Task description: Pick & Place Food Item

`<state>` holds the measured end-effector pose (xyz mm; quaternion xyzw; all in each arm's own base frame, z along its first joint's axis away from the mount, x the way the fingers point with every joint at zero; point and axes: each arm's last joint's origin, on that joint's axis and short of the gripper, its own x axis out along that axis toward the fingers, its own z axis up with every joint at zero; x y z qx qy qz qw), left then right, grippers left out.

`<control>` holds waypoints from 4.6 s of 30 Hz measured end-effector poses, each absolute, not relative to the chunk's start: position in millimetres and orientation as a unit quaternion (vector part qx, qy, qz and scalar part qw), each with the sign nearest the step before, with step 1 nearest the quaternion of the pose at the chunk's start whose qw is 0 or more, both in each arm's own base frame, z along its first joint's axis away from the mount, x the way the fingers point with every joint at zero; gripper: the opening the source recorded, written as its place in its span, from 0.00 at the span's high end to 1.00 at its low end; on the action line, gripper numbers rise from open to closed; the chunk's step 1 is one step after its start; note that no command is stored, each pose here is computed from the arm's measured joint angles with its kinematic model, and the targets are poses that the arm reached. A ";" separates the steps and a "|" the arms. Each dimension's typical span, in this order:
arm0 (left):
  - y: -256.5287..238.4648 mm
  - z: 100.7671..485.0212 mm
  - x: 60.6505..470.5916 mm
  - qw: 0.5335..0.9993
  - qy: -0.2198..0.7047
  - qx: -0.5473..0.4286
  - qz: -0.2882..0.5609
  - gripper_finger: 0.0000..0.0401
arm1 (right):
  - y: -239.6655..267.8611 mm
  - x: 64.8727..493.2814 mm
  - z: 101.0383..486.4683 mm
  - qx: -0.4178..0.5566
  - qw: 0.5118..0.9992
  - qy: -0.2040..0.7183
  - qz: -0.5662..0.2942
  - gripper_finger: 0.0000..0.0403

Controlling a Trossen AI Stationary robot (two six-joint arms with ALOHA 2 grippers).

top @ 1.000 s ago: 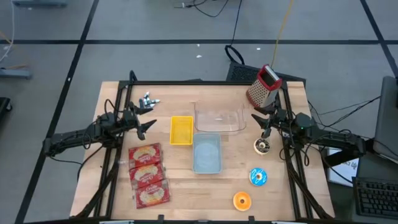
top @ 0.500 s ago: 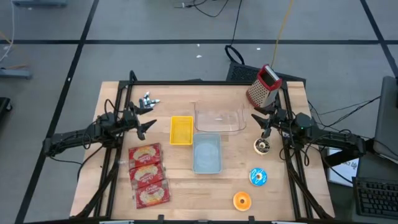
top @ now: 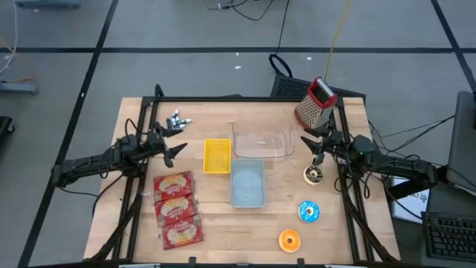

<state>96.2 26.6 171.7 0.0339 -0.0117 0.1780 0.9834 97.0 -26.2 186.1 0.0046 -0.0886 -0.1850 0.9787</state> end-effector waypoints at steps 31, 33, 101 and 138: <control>26.6 171.7 96.2 0.983 -0.012 0.034 0.178 0.32 | -26.2 97.0 186.1 0.005 0.979 -0.089 -0.185 0.60; 26.6 171.7 96.3 0.983 -0.012 0.034 0.178 0.32 | -26.2 97.0 186.1 0.005 0.979 -0.089 -0.185 0.60; 26.6 171.7 96.2 0.983 -0.012 0.034 0.178 0.32 | -25.1 96.0 192.4 0.108 0.972 -0.139 -0.155 0.60; 26.7 171.7 96.2 0.983 -0.012 0.034 0.181 0.32 | 40.2 128.4 176.4 0.254 0.717 0.641 -0.101 0.30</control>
